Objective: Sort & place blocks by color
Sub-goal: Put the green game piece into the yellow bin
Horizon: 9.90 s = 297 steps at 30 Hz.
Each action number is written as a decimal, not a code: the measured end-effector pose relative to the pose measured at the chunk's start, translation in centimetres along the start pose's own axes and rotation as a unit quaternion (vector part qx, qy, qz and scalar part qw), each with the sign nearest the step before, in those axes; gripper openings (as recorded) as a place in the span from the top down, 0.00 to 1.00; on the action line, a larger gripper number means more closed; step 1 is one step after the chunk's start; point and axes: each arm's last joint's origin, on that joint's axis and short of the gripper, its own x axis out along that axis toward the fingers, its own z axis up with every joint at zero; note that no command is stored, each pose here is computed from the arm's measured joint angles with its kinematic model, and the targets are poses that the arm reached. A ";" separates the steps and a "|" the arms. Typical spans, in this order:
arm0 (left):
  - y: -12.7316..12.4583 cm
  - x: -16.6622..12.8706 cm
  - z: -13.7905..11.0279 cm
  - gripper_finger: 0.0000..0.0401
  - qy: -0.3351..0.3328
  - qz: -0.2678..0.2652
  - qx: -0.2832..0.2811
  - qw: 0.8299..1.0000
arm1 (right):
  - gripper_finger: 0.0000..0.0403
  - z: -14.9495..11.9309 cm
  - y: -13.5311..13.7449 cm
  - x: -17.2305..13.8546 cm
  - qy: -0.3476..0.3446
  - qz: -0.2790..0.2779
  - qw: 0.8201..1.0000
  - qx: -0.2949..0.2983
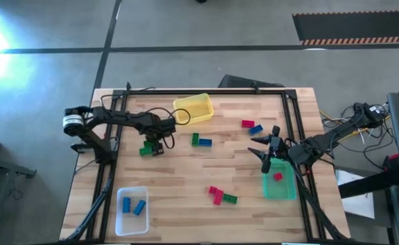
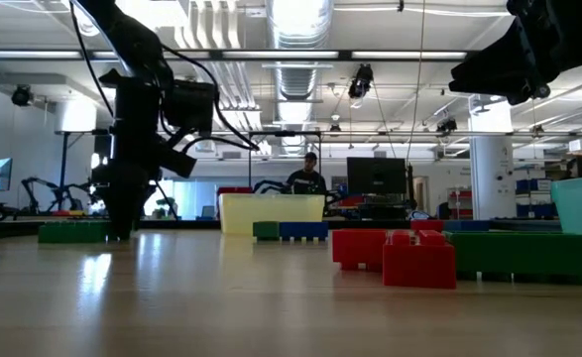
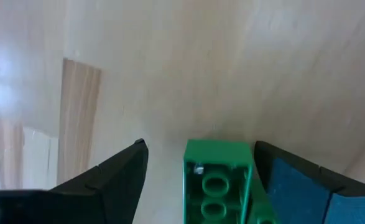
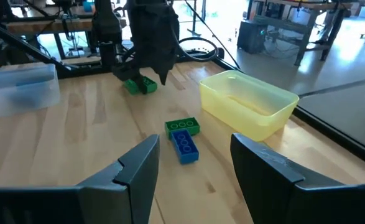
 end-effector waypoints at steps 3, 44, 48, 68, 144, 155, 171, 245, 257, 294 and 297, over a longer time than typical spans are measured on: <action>0.0 0.2 -0.1 0.34 -0.002 -0.001 0.001 1.000 | 0.53 0.0 0.0 0.0 0.000 0.000 1.000 0.005; -5.0 -13.3 2.6 0.69 -0.704 -0.034 0.062 0.706 | 0.68 3.8 3.1 3.4 -0.099 0.002 0.992 -0.077; -5.2 -13.1 2.4 0.69 -0.746 -0.040 0.050 0.662 | 0.68 6.1 3.8 4.7 -0.111 0.037 0.990 -0.084; -5.4 -13.8 2.1 0.65 -0.780 -0.082 0.070 0.617 | 0.24 13.4 2.0 14.2 -0.002 0.096 0.986 -0.136; -2.6 -15.6 -2.5 0.25 -0.704 0.007 -0.102 0.703 | 0.69 7.4 -16.4 33.8 0.330 0.037 0.936 -0.118; -2.7 -15.6 -2.5 0.25 -0.704 -0.009 -0.113 0.701 | 0.54 7.3 -16.4 33.8 0.336 0.040 0.933 -0.125; -4.3 -13.6 -1.8 0.25 -0.650 -0.053 -0.124 0.748 | 0.53 10.4 -16.0 30.7 0.354 0.045 0.926 -0.125; -4.6 -3.7 -2.2 0.69 -0.189 0.008 -0.101 0.977 | 0.56 2.1 -8.8 13.9 0.052 0.113 0.988 -0.087; -4.6 -14.3 2.1 0.69 -0.659 -0.099 -0.096 0.739 | 0.56 2.3 -8.6 13.5 -0.022 0.133 0.984 -0.114; -3.5 -14.5 1.2 0.69 -0.762 0.056 0.027 0.645 | 0.27 11.3 -7.0 24.0 -0.056 0.205 0.976 -0.042; -3.4 -14.4 1.2 0.69 -0.760 0.059 0.027 0.646 | 0.27 11.6 -7.1 24.7 -0.039 0.224 0.972 -0.058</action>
